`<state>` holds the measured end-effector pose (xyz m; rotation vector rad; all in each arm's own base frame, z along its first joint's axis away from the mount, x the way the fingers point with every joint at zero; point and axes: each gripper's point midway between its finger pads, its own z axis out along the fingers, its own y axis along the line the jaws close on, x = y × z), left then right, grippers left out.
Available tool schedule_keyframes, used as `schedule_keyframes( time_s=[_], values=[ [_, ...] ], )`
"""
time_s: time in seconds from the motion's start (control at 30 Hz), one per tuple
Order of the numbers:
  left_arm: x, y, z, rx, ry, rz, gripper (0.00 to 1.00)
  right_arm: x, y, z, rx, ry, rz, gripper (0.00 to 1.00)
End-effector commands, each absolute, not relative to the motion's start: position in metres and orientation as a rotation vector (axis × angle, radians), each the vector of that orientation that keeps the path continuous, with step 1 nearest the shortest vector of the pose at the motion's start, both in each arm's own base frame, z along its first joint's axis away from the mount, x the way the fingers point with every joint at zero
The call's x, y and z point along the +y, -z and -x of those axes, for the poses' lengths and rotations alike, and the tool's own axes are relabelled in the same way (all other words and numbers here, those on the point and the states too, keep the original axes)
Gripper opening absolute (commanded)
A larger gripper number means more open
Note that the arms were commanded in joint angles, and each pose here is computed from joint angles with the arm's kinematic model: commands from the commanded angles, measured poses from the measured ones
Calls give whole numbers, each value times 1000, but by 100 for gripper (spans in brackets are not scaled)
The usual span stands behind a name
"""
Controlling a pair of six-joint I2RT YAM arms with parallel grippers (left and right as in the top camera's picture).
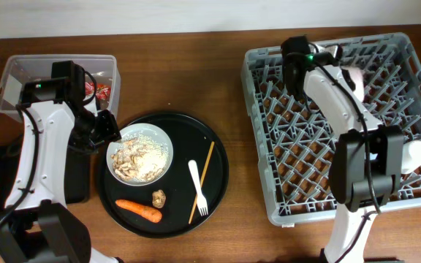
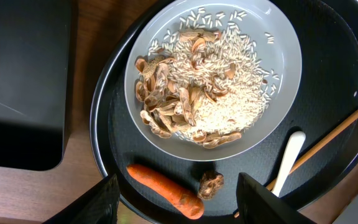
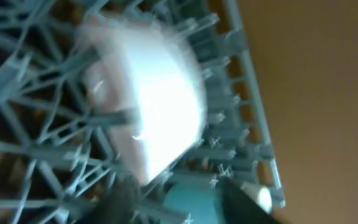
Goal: Sort waste into correct bins and load items into the dishwasher rack
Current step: 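Carry the pink bowl with the right gripper into the rack and release, then move the left gripper to the rice plate and the right gripper back toward the tray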
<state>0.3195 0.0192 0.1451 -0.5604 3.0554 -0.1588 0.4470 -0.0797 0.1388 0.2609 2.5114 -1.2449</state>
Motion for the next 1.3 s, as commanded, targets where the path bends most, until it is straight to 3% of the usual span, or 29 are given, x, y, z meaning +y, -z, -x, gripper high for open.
schedule_keyframes(
  time_s=[0.0,0.1,0.33,0.63,0.9,1.27],
  values=[
    [20,-146,-322,3051,154,552,60,-68,-128,-443,2582,1165,-251,87],
    [20,-146,-321,3053,154,553,60,-67,-146,-436,2547,1107,-348,97],
    [20,-145,-320,3058,154,554,60,-25,-205,-421,2574,560,-386,99],
    [1,-145,-319,3085,155,464,60,88,-209,-358,2861,-325,118,99],
    [-70,-138,-347,3009,195,223,60,52,-198,-327,3013,-55,80,99],
    [-130,-66,-353,3130,145,337,59,52,-198,-324,3023,-49,80,99]
  ],
)
